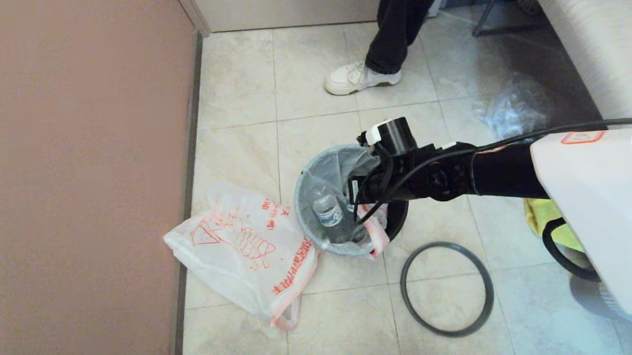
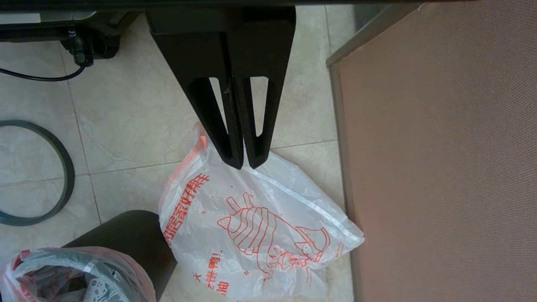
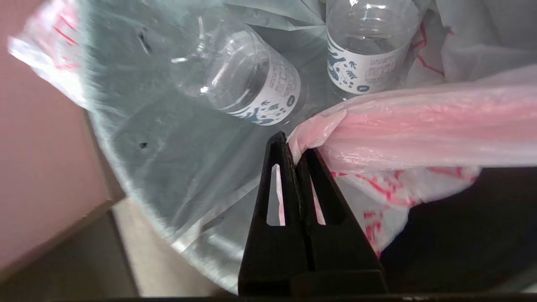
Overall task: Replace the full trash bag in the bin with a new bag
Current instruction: Place the trash bag on the floor
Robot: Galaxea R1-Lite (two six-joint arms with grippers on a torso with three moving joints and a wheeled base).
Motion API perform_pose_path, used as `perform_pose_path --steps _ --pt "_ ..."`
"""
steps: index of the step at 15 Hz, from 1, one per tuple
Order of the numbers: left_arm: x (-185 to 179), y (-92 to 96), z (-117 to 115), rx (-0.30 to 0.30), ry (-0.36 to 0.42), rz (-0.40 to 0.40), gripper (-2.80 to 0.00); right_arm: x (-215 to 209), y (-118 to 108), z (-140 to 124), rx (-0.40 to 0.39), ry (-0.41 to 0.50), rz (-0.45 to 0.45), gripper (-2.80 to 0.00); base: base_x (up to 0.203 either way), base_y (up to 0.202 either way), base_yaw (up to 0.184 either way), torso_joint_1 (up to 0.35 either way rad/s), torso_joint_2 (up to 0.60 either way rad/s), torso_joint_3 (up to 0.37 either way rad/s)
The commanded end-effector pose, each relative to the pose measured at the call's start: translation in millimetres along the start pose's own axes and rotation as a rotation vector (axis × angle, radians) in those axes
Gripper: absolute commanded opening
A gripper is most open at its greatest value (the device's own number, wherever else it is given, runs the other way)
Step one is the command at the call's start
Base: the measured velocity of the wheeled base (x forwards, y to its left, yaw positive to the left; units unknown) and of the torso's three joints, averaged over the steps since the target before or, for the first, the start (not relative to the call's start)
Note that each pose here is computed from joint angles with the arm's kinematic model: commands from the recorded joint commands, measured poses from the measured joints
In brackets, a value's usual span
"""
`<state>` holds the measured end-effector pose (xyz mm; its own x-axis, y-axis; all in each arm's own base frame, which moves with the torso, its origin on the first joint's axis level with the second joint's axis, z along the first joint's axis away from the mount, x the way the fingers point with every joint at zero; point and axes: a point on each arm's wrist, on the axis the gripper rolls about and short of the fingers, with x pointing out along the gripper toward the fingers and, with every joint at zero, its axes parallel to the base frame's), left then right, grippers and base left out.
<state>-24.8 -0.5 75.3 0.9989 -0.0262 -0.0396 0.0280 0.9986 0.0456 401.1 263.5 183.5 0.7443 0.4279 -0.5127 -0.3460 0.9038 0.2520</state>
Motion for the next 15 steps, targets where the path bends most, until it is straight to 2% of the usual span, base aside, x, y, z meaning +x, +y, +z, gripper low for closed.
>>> perform_pose_path --steps 1,4,5,10,15 --pt "0.1 0.0 0.0 0.001 0.002 0.000 -2.80 -18.5 7.7 10.7 0.022 -0.028 0.022 -2.80 0.000 0.000 0.000 0.000 0.00 0.000" --pt "0.1 0.0 0.0 0.001 0.002 0.000 -2.80 -48.1 18.0 24.3 0.127 -0.040 0.095 -2.80 0.000 0.000 0.000 0.000 0.00 0.000" --pt "0.1 0.0 0.0 0.001 0.002 0.000 -2.80 -52.0 18.8 24.0 0.162 -0.010 0.130 -2.80 0.000 0.000 0.000 0.000 0.00 0.000" --pt "0.0 0.0 0.3 0.001 0.001 0.000 -2.80 -26.6 12.2 5.3 0.161 0.070 0.086 -2.80 0.000 0.000 0.000 0.000 0.00 0.000" --pt "0.1 0.0 0.0 0.001 0.002 -0.001 -2.80 -17.6 5.0 1.5 0.168 0.080 0.066 -2.80 0.000 0.000 0.000 0.000 0.00 0.000"
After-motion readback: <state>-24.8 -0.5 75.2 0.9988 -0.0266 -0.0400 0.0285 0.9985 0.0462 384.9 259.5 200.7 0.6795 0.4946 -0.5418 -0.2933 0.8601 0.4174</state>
